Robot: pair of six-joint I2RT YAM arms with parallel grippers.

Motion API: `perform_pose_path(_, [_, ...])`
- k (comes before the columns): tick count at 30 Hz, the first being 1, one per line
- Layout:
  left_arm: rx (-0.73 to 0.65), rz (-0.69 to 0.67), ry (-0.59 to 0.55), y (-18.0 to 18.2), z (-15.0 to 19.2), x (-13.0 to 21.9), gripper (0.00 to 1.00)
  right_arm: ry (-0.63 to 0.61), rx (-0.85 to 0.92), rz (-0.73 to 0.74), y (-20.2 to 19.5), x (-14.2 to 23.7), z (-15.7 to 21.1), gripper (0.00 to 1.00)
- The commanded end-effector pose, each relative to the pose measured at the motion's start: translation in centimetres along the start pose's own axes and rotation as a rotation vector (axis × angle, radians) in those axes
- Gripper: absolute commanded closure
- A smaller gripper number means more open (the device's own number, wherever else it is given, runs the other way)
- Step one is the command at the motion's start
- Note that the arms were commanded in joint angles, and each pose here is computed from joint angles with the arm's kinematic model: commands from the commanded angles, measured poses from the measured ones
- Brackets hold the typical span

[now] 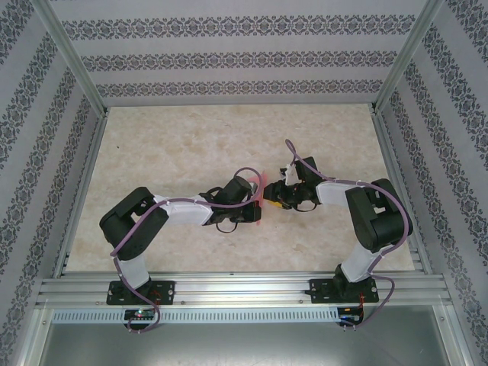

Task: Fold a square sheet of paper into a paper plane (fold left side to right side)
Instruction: Fold the wing for the fifth time at the center of the table.

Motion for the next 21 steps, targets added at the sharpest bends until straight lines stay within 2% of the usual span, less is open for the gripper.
perform_pose_path(1, [0.026,0.021,-0.009,0.5,-0.5,-0.3,1.00,-0.027,0.030,0.024,0.0,0.8,-0.6,0.53])
perform_pose_path(7, [0.044,0.038,-0.013,0.7,-0.6,-0.3,1.00,-0.043,0.023,0.016,-0.3,1.5,-0.3,0.53])
perform_pose_path(21, [0.106,0.112,-0.004,1.5,-0.7,-0.3,1.00,-0.031,0.042,-0.046,0.7,-0.3,-0.6,0.53])
Point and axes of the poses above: each hand's point on the last joint's axis, 136 mm out from that joint toward the fingers, its own x axis back along the fingers, its own y axis along the line the jaws close on, z = x × y, the point moved 9 cm from there along x, back along the fingers, and after that the axes turned 12 degrees about x, right-handed, at the moved point
